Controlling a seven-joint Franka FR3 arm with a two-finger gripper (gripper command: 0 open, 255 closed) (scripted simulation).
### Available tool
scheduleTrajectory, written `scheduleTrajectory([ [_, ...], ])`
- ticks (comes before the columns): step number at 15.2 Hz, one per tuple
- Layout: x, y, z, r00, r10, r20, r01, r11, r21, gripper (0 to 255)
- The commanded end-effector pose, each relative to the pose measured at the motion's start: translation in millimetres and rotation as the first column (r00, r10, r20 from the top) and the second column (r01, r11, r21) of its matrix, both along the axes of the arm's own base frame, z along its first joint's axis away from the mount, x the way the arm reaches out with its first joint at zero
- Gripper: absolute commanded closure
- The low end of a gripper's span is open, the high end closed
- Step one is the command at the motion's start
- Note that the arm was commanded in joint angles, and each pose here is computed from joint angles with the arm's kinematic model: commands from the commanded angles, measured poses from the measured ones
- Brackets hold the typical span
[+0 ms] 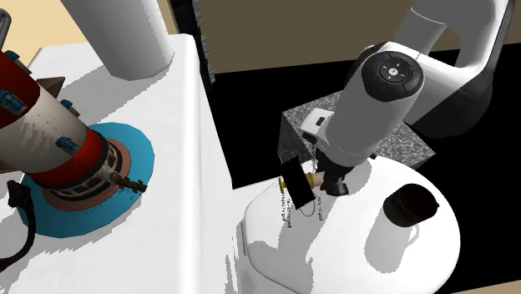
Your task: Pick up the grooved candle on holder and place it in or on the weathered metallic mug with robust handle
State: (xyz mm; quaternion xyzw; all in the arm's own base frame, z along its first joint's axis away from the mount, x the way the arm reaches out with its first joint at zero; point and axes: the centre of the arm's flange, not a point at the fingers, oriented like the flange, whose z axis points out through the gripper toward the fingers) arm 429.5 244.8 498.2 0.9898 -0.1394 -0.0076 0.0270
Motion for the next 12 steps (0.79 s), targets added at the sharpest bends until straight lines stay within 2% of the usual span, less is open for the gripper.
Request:
scheduleTrajectory([
  [1, -24, 11, 0, 1.0, -0.001, 0.0, 0.001, 1.0, 0.0, 255],
  [12, -153, 78, 0, 1.0, -0.001, 0.0, 0.001, 1.0, 0.0, 255],
])
